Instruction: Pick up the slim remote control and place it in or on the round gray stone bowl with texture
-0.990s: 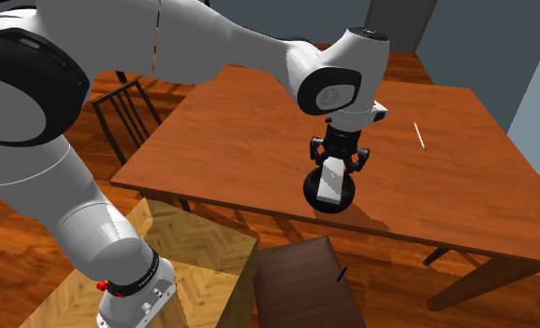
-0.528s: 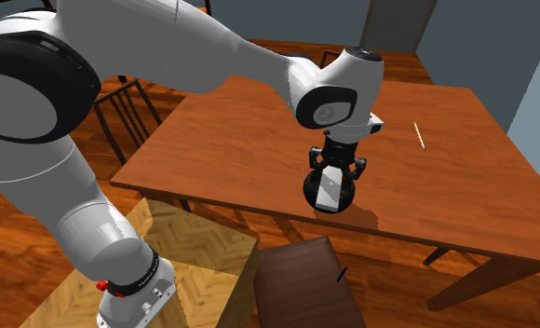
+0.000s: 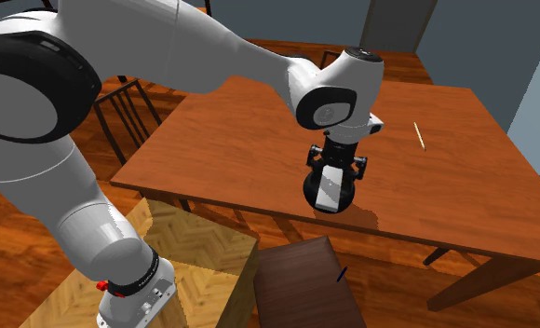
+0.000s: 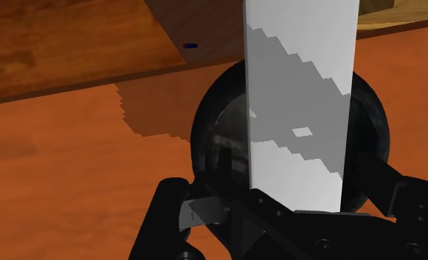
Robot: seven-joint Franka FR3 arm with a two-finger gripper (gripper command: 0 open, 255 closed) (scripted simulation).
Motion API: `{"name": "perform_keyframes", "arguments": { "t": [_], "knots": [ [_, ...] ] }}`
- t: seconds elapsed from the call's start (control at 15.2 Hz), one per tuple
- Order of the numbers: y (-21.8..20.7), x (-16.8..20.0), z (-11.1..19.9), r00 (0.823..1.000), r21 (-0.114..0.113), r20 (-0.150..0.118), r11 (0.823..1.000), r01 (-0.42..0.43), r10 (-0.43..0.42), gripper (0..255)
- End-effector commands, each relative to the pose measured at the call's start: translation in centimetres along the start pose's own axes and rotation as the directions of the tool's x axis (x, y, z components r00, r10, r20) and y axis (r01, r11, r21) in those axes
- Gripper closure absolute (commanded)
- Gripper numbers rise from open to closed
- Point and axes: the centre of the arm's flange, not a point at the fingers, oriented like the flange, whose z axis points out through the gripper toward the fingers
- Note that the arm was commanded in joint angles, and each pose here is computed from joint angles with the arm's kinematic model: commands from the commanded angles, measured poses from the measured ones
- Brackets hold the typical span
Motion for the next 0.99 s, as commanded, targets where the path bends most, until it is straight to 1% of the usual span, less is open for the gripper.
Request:
{"name": "perform_keyframes", "arguments": {
  "t": [0.0,0.2,0.46,0.92],
  "knots": [
    [0.0,0.0,0.0,1.000,0.000,0.001,1.000,0.000,0.000,0],
    [0.0,0.0,0.0,1.000,0.000,0.001,1.000,0.000,0.000,0],
    [0.0,0.0,-5.0,1.000,0.000,0.001,1.000,0.000,0.000,0],
    [0.0,0.0,-5.0,1.000,0.000,0.001,1.000,0.000,0.000,0]
  ]
}}
